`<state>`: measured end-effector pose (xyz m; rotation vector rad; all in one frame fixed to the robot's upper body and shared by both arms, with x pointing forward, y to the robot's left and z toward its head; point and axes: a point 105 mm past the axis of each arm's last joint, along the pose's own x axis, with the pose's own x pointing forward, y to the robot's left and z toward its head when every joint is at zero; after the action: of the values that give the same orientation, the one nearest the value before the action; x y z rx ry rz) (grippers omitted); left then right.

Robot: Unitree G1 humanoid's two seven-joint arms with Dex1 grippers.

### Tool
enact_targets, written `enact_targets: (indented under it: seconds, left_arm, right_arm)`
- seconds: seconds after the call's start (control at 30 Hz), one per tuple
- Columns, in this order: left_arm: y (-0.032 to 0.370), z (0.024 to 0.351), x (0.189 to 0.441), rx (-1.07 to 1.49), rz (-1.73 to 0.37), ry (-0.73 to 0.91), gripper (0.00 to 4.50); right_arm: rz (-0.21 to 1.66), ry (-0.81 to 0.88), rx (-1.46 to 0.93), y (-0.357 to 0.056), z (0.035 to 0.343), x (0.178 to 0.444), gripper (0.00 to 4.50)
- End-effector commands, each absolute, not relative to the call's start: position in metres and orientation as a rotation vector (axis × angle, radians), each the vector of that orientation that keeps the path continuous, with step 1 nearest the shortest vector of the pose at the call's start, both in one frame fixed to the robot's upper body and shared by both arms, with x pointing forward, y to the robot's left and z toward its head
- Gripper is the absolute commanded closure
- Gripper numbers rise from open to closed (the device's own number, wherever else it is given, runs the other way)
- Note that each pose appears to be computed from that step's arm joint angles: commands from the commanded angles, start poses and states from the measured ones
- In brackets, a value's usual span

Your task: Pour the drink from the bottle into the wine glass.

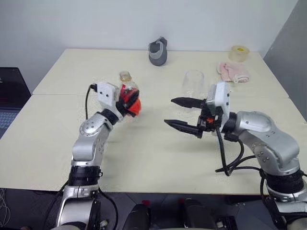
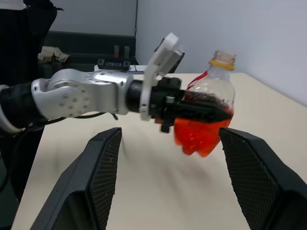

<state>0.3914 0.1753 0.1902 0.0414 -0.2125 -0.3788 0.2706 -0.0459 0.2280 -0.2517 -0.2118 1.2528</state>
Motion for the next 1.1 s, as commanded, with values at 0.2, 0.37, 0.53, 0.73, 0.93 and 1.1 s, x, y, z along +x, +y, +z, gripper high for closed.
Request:
enact_targets:
  seconds: [0.2, 0.37, 0.53, 0.73, 0.93, 1.1]
  left_arm:
    - [0.221, 0.205, 0.409, 0.038, -0.163, -0.321, 3.46]
    - [0.231, 0.195, 0.417, 0.006, -0.097, -0.321, 3.46]
    - [0.24, 0.178, 0.422, 0.01, -0.065, -0.291, 3.46]
    - [0.25, 0.161, 0.424, 0.021, -0.027, -0.266, 3.46]
    - [0.254, 0.145, 0.423, 0.024, -0.01, -0.241, 3.14]
    - [0.258, 0.14, 0.421, 0.021, 0.001, -0.235, 1.51]
  right_arm:
    - [1.217, -0.284, -0.222, -0.019, 0.229, 0.282, 1.06]
    - [1.184, -0.267, -0.212, -0.011, 0.222, 0.288, 1.06]
    - [1.16, -0.255, -0.204, -0.011, 0.22, 0.292, 1.06]
    - [1.147, -0.252, -0.2, -0.013, 0.22, 0.295, 1.06]
    - [1.133, -0.258, -0.196, -0.014, 0.221, 0.298, 1.03]
    - [1.115, -0.261, -0.195, -0.017, 0.224, 0.302, 1.01]
